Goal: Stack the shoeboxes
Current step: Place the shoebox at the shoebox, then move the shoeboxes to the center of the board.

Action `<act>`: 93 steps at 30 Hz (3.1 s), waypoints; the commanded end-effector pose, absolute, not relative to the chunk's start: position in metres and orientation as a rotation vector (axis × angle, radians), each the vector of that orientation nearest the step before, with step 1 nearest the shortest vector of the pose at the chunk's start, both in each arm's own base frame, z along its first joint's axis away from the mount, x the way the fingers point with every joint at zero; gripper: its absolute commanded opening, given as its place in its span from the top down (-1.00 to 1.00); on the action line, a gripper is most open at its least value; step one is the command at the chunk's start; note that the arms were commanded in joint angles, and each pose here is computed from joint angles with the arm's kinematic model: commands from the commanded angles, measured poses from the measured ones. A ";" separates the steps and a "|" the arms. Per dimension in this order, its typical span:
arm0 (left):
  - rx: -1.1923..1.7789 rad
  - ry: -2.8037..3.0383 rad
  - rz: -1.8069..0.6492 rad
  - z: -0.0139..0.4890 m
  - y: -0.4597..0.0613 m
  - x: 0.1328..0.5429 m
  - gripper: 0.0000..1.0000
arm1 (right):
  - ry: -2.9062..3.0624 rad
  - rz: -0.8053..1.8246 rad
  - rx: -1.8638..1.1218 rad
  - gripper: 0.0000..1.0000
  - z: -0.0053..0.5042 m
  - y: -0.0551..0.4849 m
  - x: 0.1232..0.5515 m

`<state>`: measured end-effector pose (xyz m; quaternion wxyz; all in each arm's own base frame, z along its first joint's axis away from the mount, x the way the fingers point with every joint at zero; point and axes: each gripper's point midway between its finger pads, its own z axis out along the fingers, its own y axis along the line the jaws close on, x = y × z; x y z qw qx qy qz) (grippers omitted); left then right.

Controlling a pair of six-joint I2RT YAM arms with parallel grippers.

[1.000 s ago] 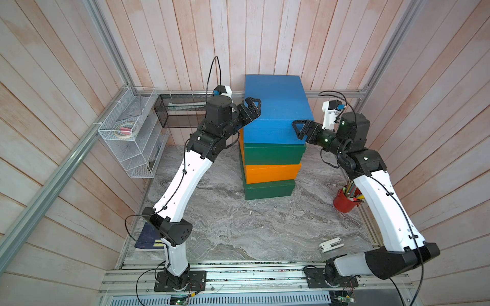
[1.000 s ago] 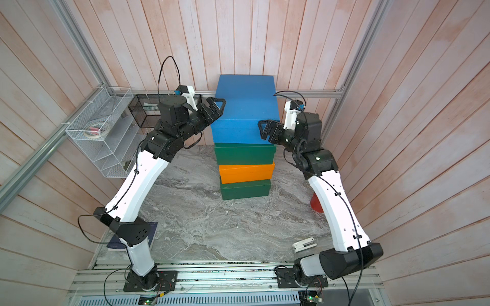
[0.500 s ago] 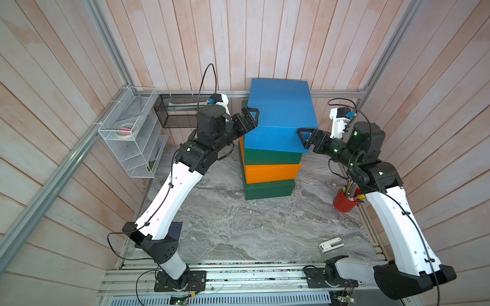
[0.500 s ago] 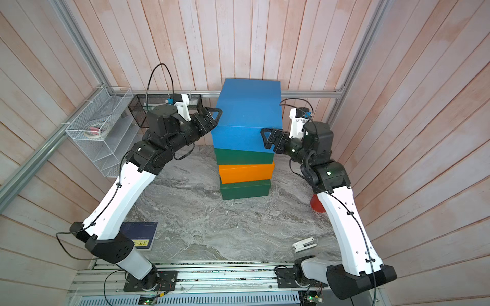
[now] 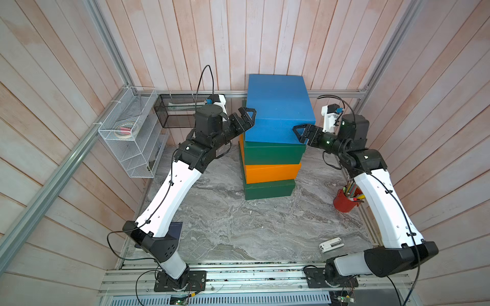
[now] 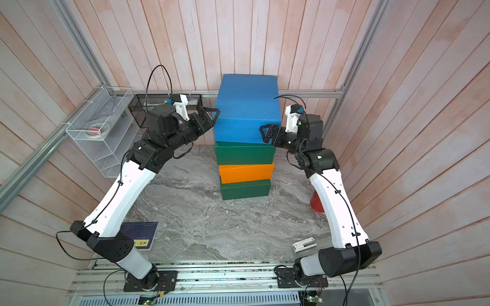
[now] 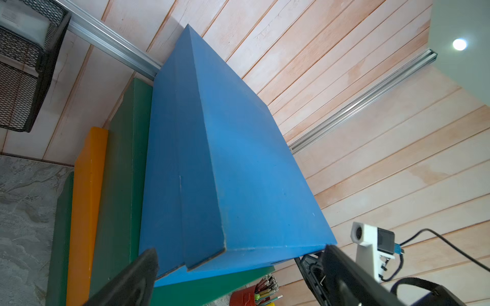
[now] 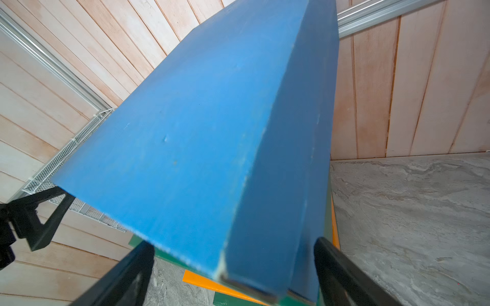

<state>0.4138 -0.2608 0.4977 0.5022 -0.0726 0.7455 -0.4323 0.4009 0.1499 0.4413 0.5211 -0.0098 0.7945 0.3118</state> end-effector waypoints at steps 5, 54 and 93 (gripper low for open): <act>-0.193 1.754 -1.035 0.509 -0.239 0.409 -0.99 | 1.838 0.740 -0.049 -0.95 0.466 0.139 0.365; -0.666 2.339 -0.950 0.128 -0.152 0.507 -0.87 | 2.270 0.748 0.427 1.00 0.145 0.039 0.498; -0.517 2.431 -1.000 0.081 -0.228 0.521 -0.85 | 2.400 0.891 0.188 1.00 0.069 0.162 0.496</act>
